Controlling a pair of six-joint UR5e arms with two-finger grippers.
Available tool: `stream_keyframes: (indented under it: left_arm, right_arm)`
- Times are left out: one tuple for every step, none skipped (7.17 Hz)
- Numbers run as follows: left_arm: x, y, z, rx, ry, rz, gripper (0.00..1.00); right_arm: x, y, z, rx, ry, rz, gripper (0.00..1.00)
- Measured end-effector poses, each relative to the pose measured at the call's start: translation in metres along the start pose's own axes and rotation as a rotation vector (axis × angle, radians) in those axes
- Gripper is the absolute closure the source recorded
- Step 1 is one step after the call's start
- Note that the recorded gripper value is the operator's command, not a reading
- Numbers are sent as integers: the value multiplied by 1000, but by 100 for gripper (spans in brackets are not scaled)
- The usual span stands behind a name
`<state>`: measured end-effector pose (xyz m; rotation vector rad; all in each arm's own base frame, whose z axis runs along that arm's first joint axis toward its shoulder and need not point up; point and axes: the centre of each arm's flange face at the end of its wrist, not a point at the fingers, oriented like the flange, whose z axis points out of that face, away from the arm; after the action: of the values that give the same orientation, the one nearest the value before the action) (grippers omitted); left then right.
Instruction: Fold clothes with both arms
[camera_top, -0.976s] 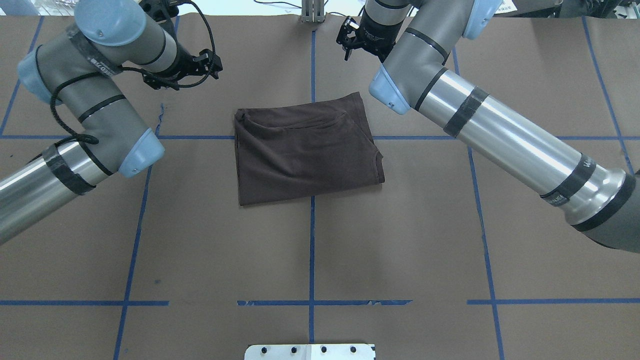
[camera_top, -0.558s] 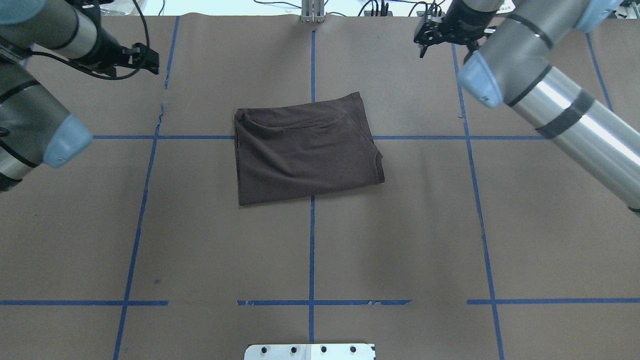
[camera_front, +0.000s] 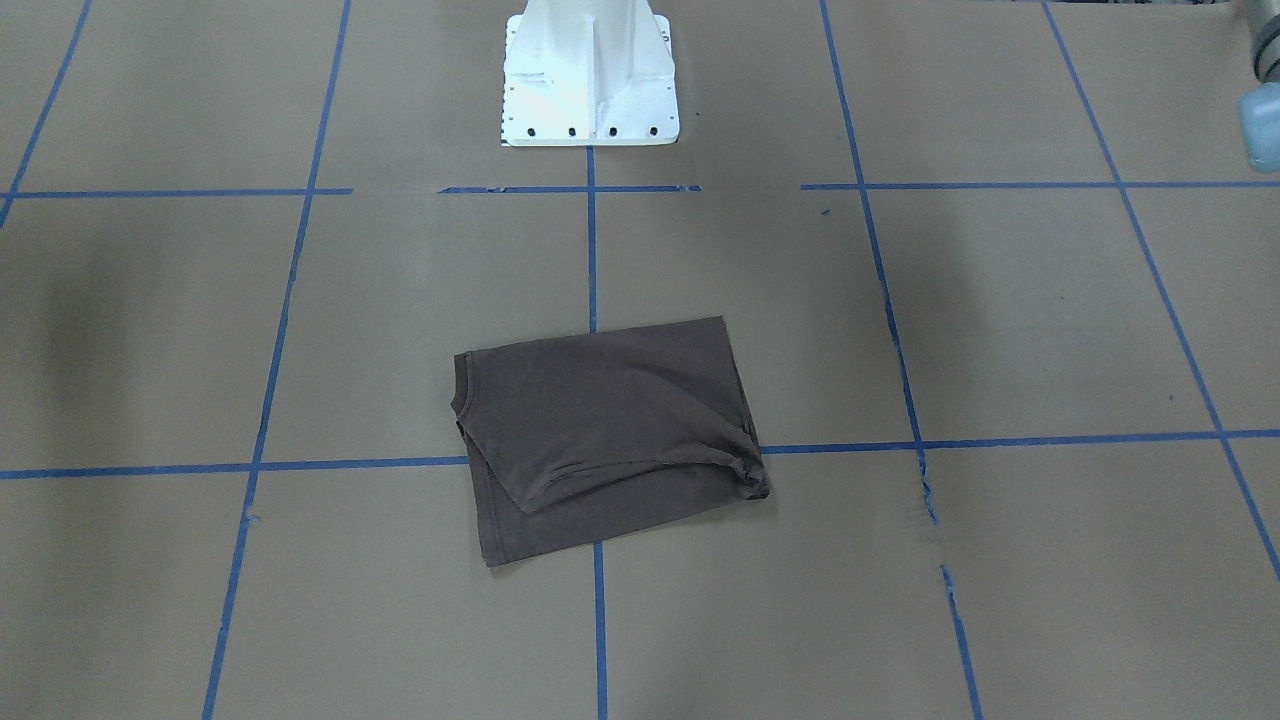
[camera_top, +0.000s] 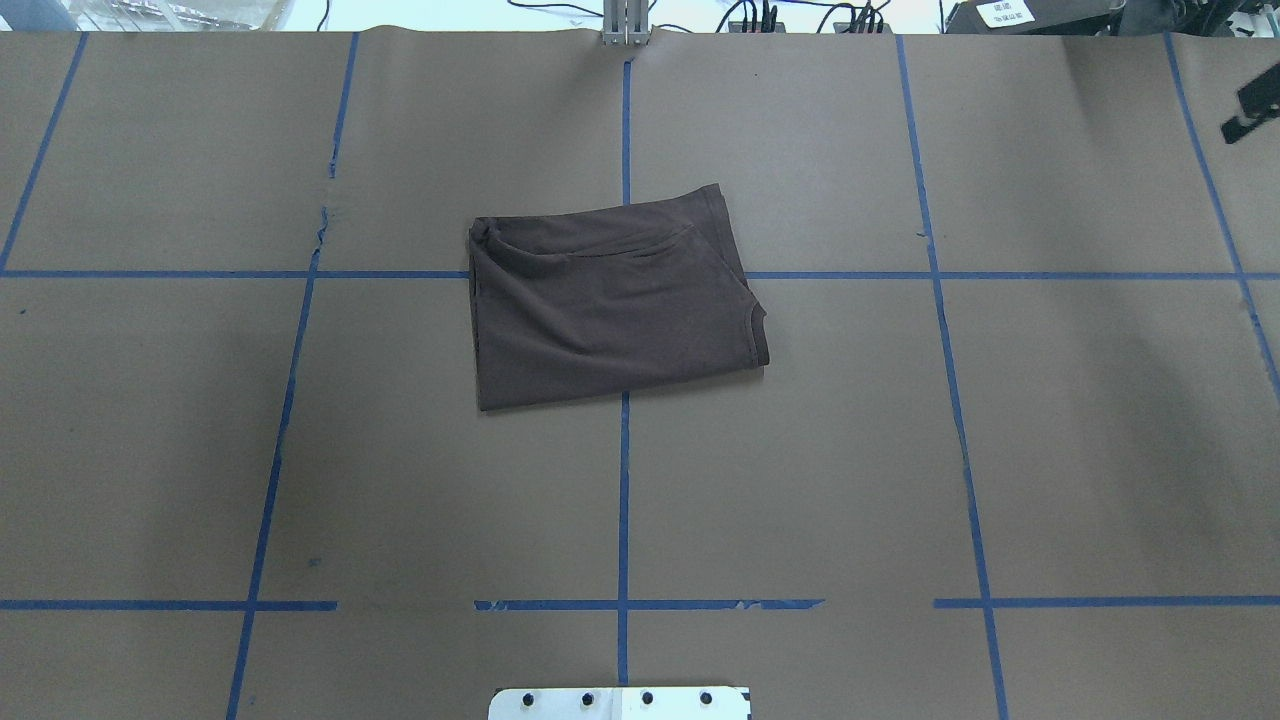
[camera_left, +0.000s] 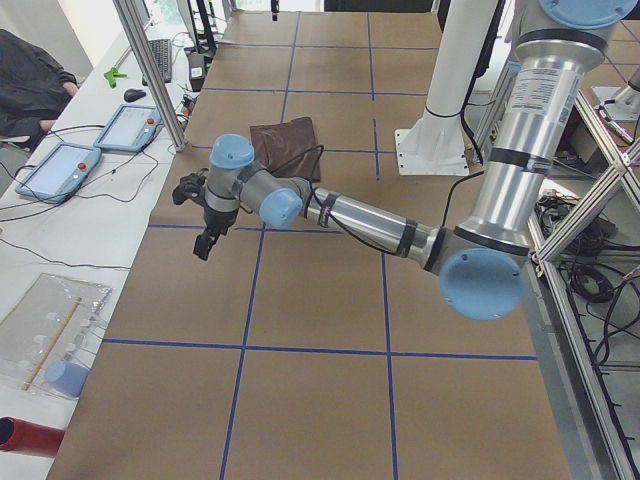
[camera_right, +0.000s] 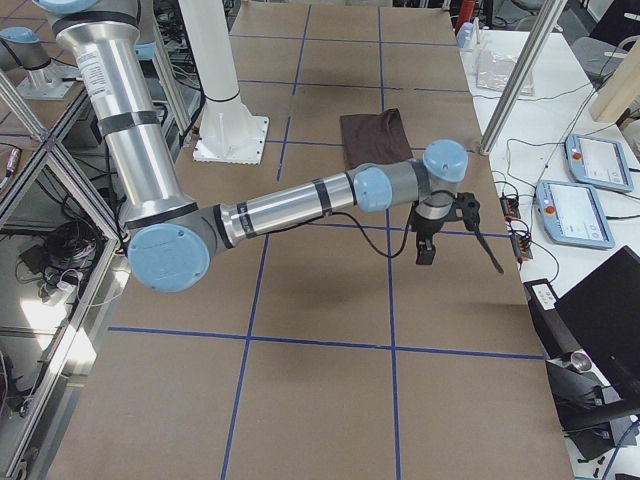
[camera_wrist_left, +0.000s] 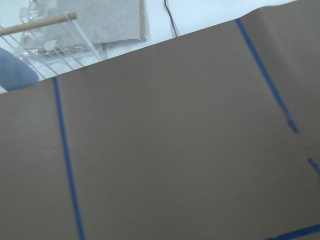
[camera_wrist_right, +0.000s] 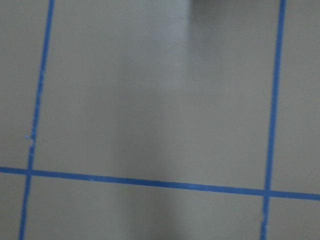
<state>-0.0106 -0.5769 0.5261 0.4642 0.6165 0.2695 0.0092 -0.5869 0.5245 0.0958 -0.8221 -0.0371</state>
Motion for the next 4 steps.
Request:
stream_keyframes:
  left_arm:
    - [-28,58,1,-21,36,12,0]
    - [-42,100,11,-40,47,10,0]
    - [-53,123,23,-62,38,2,0]
    - [-60,133,31,-85,34,-16,0]
  right_arm:
    - [49,38,-4,6,2,-9,0]
    - [72,62,2,2,10,-14,0]
    - [80,77,13,-15,17,-21,0]
    - [80,84,15,-18,18,-24,0]
